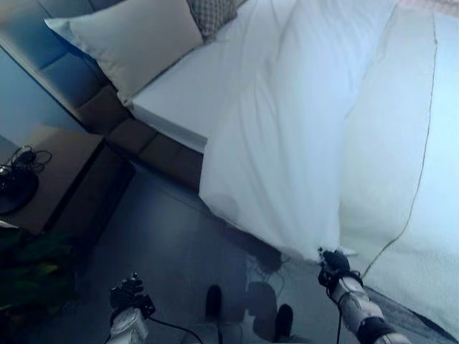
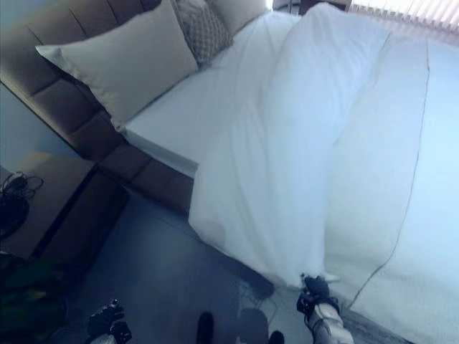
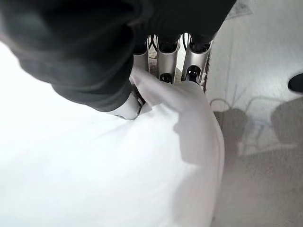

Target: Make the bed

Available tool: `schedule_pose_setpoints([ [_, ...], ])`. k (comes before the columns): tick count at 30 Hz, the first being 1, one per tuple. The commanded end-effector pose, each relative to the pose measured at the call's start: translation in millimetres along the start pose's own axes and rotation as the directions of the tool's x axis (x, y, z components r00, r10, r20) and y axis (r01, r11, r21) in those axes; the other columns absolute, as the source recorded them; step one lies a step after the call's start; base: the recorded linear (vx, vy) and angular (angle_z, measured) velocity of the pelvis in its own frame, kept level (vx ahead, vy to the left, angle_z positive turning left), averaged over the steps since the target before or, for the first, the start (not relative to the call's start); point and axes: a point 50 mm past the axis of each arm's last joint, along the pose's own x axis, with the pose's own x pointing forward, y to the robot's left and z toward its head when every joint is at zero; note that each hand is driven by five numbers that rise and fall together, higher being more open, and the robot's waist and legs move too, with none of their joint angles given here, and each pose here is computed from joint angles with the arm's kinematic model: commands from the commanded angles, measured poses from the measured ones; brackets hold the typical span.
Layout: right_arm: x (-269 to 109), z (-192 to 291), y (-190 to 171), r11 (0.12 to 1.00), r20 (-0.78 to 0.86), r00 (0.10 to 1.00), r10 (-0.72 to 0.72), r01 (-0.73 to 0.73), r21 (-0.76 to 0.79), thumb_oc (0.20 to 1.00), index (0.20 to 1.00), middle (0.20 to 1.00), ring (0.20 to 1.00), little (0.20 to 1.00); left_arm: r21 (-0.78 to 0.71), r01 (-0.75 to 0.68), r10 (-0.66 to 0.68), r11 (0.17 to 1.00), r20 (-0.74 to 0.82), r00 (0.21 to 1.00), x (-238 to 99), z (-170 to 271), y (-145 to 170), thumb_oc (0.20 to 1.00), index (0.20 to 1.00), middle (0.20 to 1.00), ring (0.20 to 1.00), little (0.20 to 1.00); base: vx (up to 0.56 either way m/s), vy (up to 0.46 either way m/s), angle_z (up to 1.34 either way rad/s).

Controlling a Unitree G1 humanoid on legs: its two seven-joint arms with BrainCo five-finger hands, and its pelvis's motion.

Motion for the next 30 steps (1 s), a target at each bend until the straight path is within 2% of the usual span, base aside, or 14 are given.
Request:
schedule_pose_setpoints([
  [1, -10, -30, 1, 0.996, -0.08, 0.997, -0.008, 0.001, -0.087, 0.2, 0.2, 0.2, 0.2, 0.2, -0.017, 0.029, -0.027, 0.999, 0.123, 0.992, 4, 31, -22, 0.2, 0.2, 0.2, 0.2, 0.2, 0.0, -0.015, -0.04],
  [7, 0, -9, 18, 0.999, -0.035, 0.999, -0.032, 0.033, 0.017, 0.2, 0.2, 0.2, 0.2, 0.2, -0.011, 0.057, -0.054, 0.998, 0.176, 0.983, 6, 52, -40, 0.2, 0.2, 0.2, 0.2, 0.2, 0.0, -0.001, -0.05],
  [9, 3, -7, 21, 0.999, -0.04, 0.999, -0.018, 0.016, -0.042, 0.2, 0.2, 0.2, 0.2, 0.2, 0.009, 0.08, -0.08, 0.997, 0.204, 0.976, 5, 60, -48, 0.2, 0.2, 0.2, 0.2, 0.2, 0.0, 0.0, 0.0],
  [10, 5, -7, 25, 0.987, -0.057, 0.998, 0.016, -0.025, -0.16, 0.2, 0.2, 0.2, 0.2, 0.2, 0.023, 0.101, -0.103, 0.995, 0.224, 0.969, 4, 66, -54, 0.2, 0.2, 0.2, 0.2, 0.2, 0.0, 0.0, 0.0],
  [11, 6, -7, 25, 0.987, -0.057, 0.998, 0.016, -0.025, -0.16, 0.2, 0.2, 0.2, 0.2, 0.2, 0.023, 0.101, -0.103, 0.995, 0.224, 0.969, 4, 67, -54, 0.2, 0.2, 0.2, 0.2, 0.2, 0.0, 0.0, 0.0],
  [16, 10, 0, 31, 0.93, -0.06, 0.996, 0.07, -0.086, -0.356, 0.2, 0.2, 0.2, 0.2, 0.2, 0.018, 0.15, -0.15, 0.988, 0.237, 0.96, 4, 75, -64, 0.2, 0.2, 0.2, 0.2, 0.2, -0.01, -0.004, -0.02],
  [17, 13, 4, 32, 0.917, -0.056, 0.996, 0.064, -0.081, -0.389, 1.0, 1.0, 1.0, 1.0, 1.0, 0.0, 0.18, -0.176, 0.984, 0.23, 0.957, 3, 76, -69, 0.2, 0.2, 0.2, 0.2, 0.2, -0.05, -0.007, -0.05],
  [19, 14, 5, 30, 0.913, -0.058, 0.997, 0.051, -0.07, -0.402, 1.0, 1.0, 1.0, 1.0, 1.0, 0.001, 0.195, -0.19, 0.981, 0.222, 0.956, 2, 76, -71, 0.2, 0.2, 0.2, 0.2, 0.2, -0.03, -0.006, -0.05],
  [21, 16, 7, 30, 0.902, -0.056, 0.998, 0.036, -0.057, -0.427, 1.0, 1.0, 1.0, 1.0, 1.0, 0.025, 0.225, -0.225, 0.974, 0.199, 0.954, 2, 73, -78, 0.507, 0.507, 0.507, 0.507, 0.507, -0.04, -0.005, -0.1],
  [22, 17, 5, 24, 0.88, -0.069, 0.998, 0.008, -0.039, -0.473, 1.0, 1.0, 1.0, 1.0, 1.0, 0.064, 0.244, -0.251, 0.968, 0.158, 0.955, 2, 66, -81, 0.843, 0.843, 0.843, 0.843, 0.843, -0.05, -0.005, -0.08],
  [23, 17, 5, 24, 0.88, -0.068, 0.998, 0.008, -0.039, -0.473, 1.0, 1.0, 1.0, 1.0, 1.0, 0.064, 0.244, -0.252, 0.968, 0.159, 0.955, 2, 66, -81, 1.0, 1.0, 1.0, 1.0, 1.0, -0.04, -0.011, -0.07],
  [27, 17, -1, -2, 0.869, -0.094, 0.991, -0.092, 0.034, -0.494, 1.0, 1.0, 1.0, 1.0, 1.0, 0.134, 0.261, -0.273, 0.956, 0.081, 0.958, 3, 49, -80, 1.0, 1.0, 1.0, 1.0, 1.0, -0.01, -0.007, -0.02],
  [30, 11, -15, -41, 0.878, -0.141, 0.967, -0.21, 0.123, -0.463, 1.0, 1.0, 1.0, 1.0, 1.0, 0.174, 0.268, -0.273, 0.947, 0.001, 0.962, 4, 28, -70, 1.0, 1.0, 1.0, 1.0, 1.0, 0.0, 0.0, 0.0],
])
